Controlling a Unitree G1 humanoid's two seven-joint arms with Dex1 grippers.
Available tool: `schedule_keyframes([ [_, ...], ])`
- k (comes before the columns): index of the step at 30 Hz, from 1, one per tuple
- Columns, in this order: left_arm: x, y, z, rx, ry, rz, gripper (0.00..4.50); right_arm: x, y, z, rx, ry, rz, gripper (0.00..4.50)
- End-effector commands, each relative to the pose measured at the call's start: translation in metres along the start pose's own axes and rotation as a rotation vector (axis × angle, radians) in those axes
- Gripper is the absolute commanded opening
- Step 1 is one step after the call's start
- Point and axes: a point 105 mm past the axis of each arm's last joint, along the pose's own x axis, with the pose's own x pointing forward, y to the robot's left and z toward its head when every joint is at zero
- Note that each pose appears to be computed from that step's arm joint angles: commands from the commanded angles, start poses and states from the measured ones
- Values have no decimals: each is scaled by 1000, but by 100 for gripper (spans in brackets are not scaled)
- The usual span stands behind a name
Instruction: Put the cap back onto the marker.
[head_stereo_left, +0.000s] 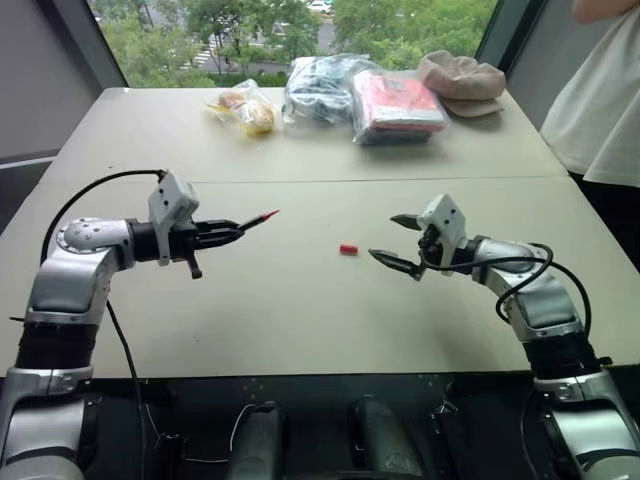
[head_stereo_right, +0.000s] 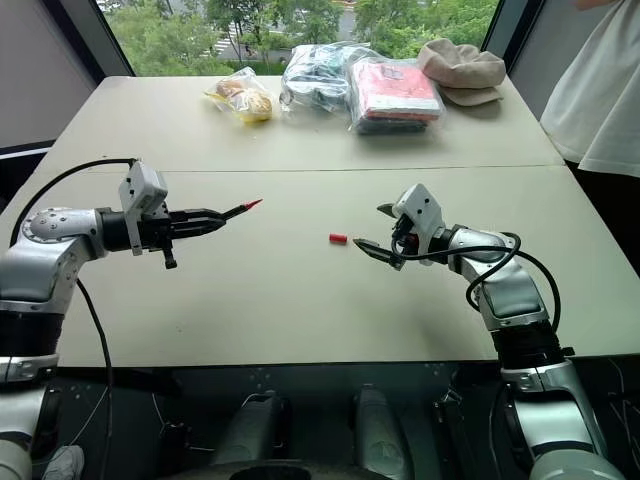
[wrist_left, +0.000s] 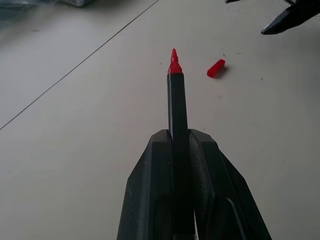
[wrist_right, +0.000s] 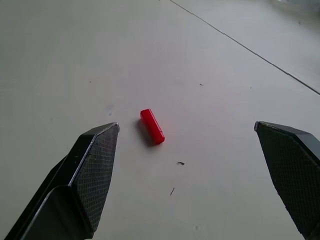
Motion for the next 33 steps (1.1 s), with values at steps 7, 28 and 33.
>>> schedule_keyframes([
  [7,-6,-4,18,52,-47,45,3,26,6,4,-69,-31,97,450],
  [28,-15,-9,14,53,-42,97,3,56,14,-13,-70,-6,160,450],
  [33,-15,-11,14,47,-45,105,3,59,14,-17,-78,10,169,450],
])
